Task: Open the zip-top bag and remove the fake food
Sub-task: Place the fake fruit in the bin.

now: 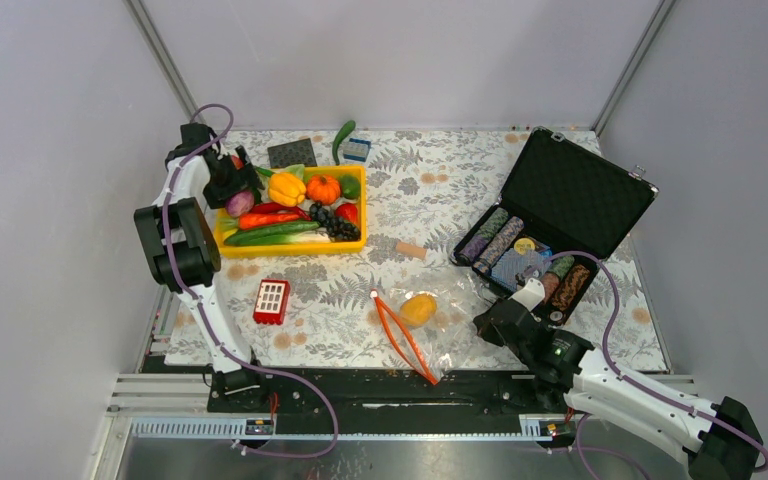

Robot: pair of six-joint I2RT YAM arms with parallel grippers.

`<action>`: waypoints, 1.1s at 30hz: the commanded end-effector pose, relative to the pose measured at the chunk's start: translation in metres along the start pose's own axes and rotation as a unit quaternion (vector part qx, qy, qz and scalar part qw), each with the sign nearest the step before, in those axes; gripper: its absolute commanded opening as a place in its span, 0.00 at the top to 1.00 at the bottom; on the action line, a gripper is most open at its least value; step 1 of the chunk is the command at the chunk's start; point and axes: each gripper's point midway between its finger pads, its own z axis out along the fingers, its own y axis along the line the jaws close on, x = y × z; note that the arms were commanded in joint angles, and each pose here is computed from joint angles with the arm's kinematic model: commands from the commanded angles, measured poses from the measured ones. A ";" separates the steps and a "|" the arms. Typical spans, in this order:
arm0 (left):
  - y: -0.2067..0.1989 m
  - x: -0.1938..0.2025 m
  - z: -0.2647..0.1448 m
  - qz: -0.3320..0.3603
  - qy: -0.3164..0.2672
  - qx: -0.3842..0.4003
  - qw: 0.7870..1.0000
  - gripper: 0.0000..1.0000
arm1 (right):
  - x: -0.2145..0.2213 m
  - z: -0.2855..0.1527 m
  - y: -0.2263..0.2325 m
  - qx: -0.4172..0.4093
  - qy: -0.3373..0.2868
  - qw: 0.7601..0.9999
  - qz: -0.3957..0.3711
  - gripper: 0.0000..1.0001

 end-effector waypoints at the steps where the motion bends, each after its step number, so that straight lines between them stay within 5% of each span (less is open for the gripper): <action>1: -0.010 -0.020 -0.027 -0.004 -0.035 0.002 0.999 0.01 | -0.005 0.001 0.001 0.000 -0.014 1.000 0.005 0.99; 33: -0.006 -0.045 -0.080 0.002 -0.101 -0.041 0.994 0.01 | -0.004 0.001 0.000 -0.002 -0.012 1.000 0.007 0.99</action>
